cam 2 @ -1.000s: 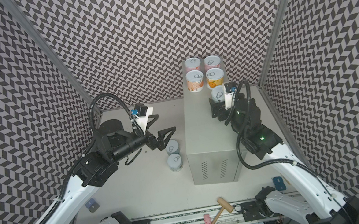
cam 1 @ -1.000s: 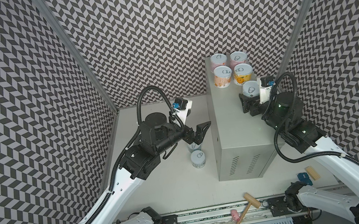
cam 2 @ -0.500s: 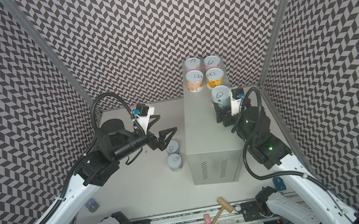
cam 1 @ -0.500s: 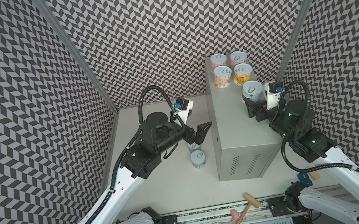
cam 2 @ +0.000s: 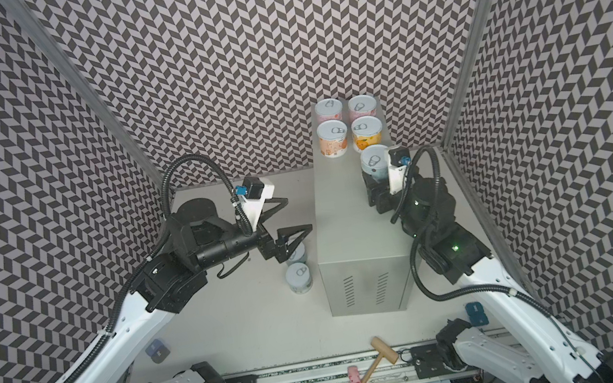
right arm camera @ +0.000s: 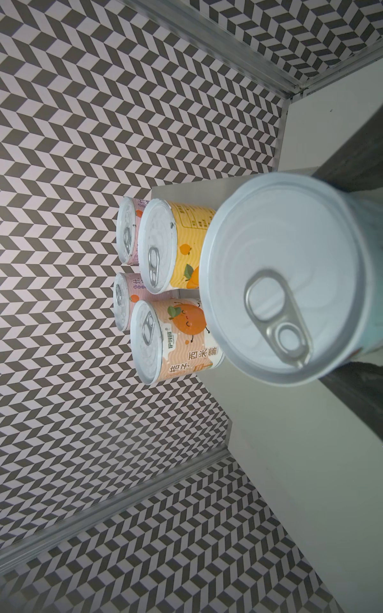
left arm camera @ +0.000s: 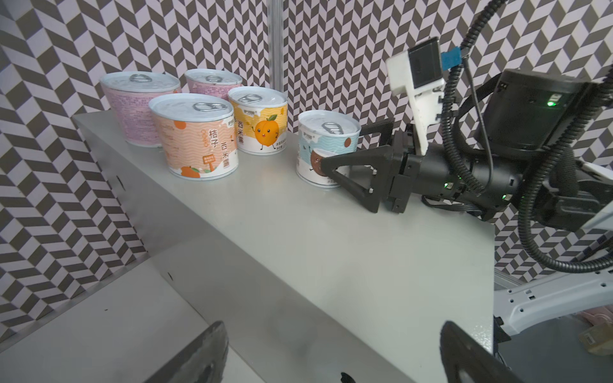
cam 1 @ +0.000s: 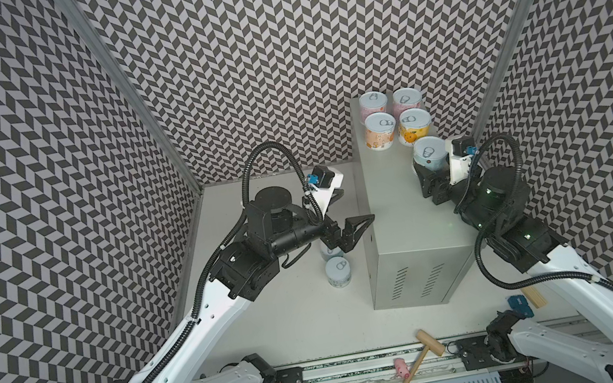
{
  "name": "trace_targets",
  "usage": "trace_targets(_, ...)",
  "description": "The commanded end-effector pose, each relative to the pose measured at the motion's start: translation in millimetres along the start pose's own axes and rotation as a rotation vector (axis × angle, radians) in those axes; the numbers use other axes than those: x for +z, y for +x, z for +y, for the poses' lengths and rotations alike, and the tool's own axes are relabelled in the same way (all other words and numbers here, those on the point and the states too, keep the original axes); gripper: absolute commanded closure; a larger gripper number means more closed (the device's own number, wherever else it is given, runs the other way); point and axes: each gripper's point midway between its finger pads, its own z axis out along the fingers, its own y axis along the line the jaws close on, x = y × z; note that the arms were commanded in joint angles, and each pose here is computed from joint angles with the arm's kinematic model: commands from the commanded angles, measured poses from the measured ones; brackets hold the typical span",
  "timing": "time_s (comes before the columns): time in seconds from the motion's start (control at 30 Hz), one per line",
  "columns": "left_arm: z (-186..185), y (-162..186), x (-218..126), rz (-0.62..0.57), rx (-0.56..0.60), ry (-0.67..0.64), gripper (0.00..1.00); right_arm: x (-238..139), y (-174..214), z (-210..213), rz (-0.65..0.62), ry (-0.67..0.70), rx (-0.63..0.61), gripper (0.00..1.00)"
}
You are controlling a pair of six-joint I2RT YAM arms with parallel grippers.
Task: Place and organize the canned foods onto the counter
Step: 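Lower the blue-green can onto the cabinet top beside the yellow can with the right gripper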
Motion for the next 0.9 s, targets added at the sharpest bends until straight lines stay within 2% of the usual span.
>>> trace_targets(0.0,-8.9,-9.9,1.8,-0.013,0.027,0.035,0.00,9.2,1.0,2.2,-0.011,-0.007,-0.022,0.26)
trace_targets(0.63,-7.5,-13.8,21.1,-0.007,0.038,0.032,0.00,25.6,9.6,-4.3,-0.004,0.017,-0.017,0.29)
trace_targets(0.87,-7.1,-13.8,21.0,-0.008,0.040,0.030,0.00,28.1,12.0,-4.9,0.008,0.000,-0.010,0.25)
